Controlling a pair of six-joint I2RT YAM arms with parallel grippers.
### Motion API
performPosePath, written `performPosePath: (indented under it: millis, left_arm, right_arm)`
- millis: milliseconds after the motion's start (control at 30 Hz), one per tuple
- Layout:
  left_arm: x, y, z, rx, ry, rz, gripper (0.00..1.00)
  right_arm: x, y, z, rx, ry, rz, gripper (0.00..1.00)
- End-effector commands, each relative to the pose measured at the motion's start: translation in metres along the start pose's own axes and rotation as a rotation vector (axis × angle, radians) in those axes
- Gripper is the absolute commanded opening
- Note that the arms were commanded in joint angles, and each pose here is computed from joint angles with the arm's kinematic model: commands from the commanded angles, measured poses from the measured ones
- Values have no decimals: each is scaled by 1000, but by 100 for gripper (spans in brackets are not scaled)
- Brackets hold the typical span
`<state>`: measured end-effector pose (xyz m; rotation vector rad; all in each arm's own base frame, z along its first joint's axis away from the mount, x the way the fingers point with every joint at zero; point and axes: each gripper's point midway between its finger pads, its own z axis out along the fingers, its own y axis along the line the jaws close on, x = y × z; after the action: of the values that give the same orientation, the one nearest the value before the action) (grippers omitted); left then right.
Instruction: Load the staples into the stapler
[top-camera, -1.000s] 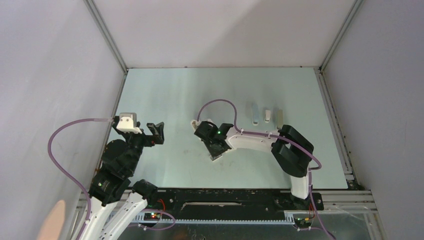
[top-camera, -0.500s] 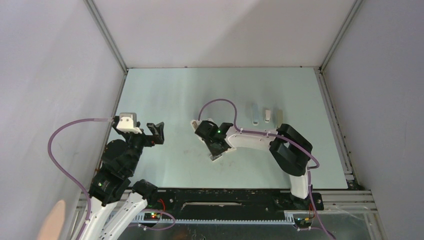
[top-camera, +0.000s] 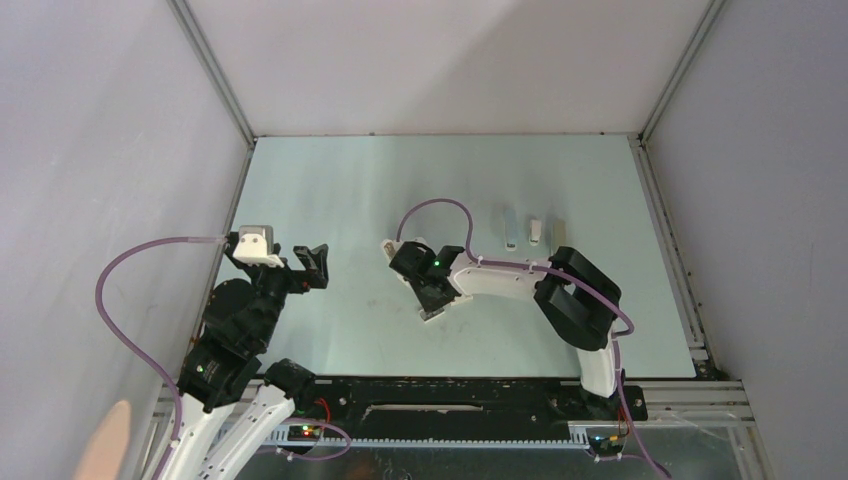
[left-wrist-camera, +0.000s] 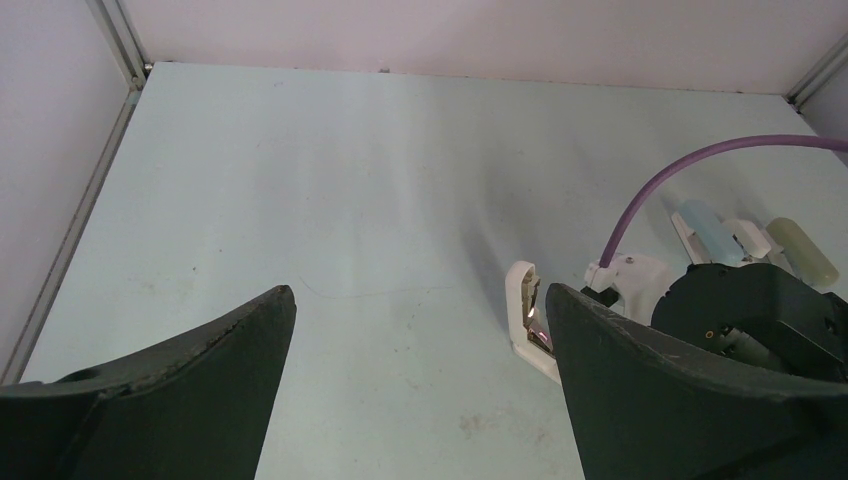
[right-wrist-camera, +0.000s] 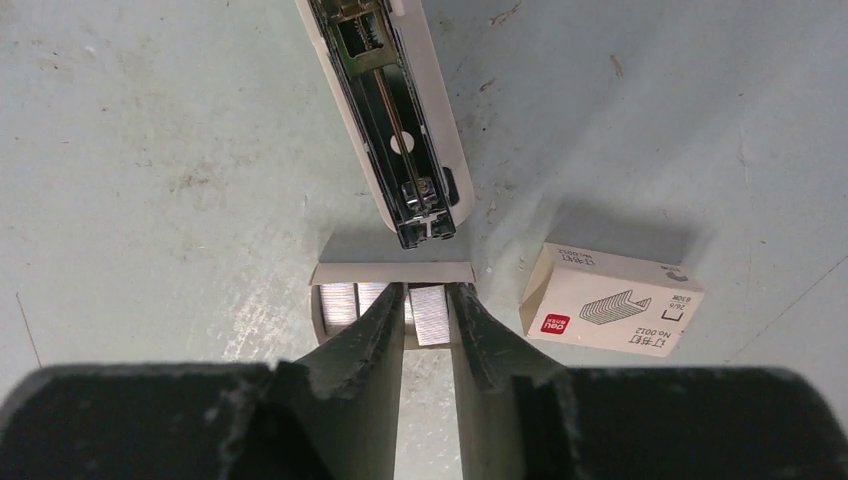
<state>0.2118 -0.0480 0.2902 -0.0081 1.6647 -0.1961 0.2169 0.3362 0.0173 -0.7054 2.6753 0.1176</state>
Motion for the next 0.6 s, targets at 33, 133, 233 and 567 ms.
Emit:
performPosePath:
  millis: [33,133,233,567]
  left_arm:
    - [0,-1,2,4,-8,0,98]
    - [0,-1,2,4,-8,0,98]
    - [0,-1,2,6,-9,-1,98]
    - [-1,-1,2,4,-9,0,98]
  right_arm:
    - [-6,0,2,8,-15,17,22]
    - [-7,-1,-3,9,-24,13,18]
    - [-9,-2,-10,9,-36,3,15]
    - [-32,12,-46,-48,-162,-111,12]
